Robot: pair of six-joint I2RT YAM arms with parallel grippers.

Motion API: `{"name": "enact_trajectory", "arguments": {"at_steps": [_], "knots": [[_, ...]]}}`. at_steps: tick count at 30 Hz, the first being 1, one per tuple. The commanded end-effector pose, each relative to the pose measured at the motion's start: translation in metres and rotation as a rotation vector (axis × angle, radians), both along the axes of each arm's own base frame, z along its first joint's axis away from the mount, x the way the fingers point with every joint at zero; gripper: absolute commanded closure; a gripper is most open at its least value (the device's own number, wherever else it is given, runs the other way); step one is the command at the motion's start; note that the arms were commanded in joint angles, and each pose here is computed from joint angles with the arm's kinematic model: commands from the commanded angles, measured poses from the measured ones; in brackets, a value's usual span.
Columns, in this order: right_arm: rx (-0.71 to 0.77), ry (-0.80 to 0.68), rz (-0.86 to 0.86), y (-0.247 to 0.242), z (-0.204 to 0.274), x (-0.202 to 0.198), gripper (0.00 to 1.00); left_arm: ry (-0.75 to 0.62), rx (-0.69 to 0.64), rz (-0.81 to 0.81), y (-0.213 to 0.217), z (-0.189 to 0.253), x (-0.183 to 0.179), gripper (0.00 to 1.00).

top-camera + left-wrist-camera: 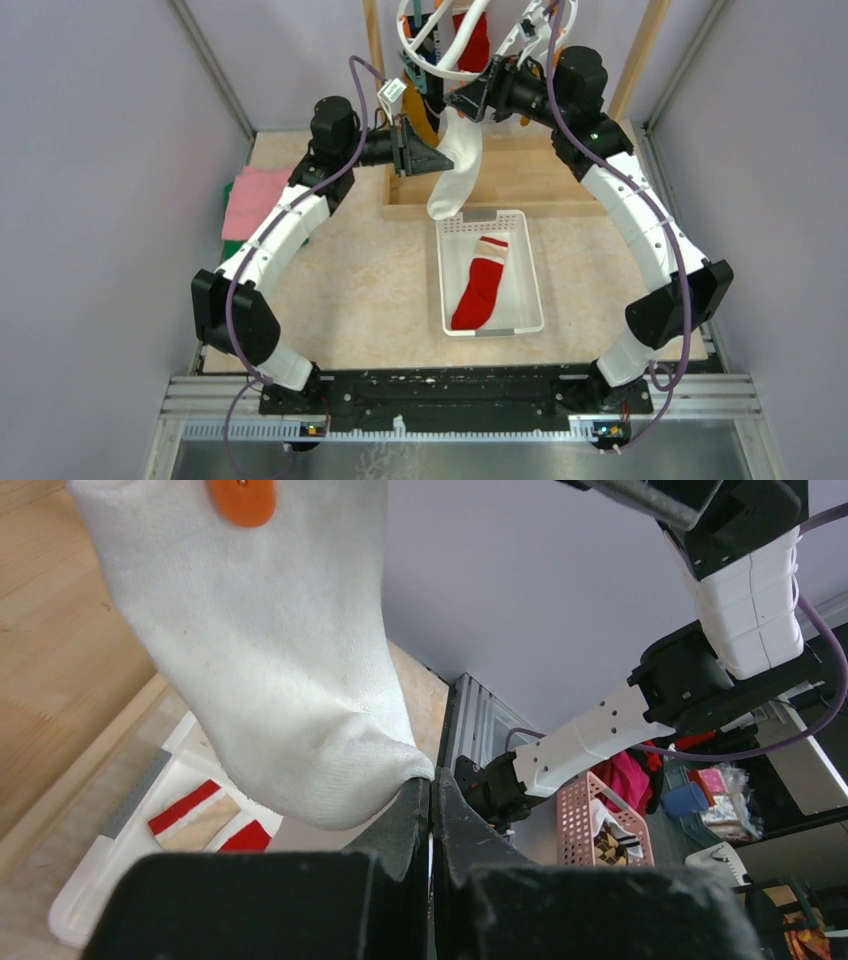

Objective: Remove the socks clipped to the hanger

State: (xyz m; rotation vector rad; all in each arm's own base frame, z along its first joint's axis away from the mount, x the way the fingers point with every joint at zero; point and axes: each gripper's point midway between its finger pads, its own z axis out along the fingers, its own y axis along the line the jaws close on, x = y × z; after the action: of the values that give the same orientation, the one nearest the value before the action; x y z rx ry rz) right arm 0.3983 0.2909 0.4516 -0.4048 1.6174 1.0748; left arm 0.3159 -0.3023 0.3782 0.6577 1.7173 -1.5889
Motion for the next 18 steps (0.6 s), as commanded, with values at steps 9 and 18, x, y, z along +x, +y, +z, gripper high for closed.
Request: {"name": "enact_trajectory", "arguments": {"at_steps": [9, 18], "knots": [[-0.034, -0.171, -0.090, -0.002, 0.023, -0.002, 0.25, -0.090, -0.040, -0.031, -0.006, 0.035, -0.017, 1.00], [-0.073, -0.284, -0.282, -0.014, 0.016, 0.007, 0.37, -0.091, -0.031, -0.050, -0.005, 0.034, -0.028, 1.00]]}}
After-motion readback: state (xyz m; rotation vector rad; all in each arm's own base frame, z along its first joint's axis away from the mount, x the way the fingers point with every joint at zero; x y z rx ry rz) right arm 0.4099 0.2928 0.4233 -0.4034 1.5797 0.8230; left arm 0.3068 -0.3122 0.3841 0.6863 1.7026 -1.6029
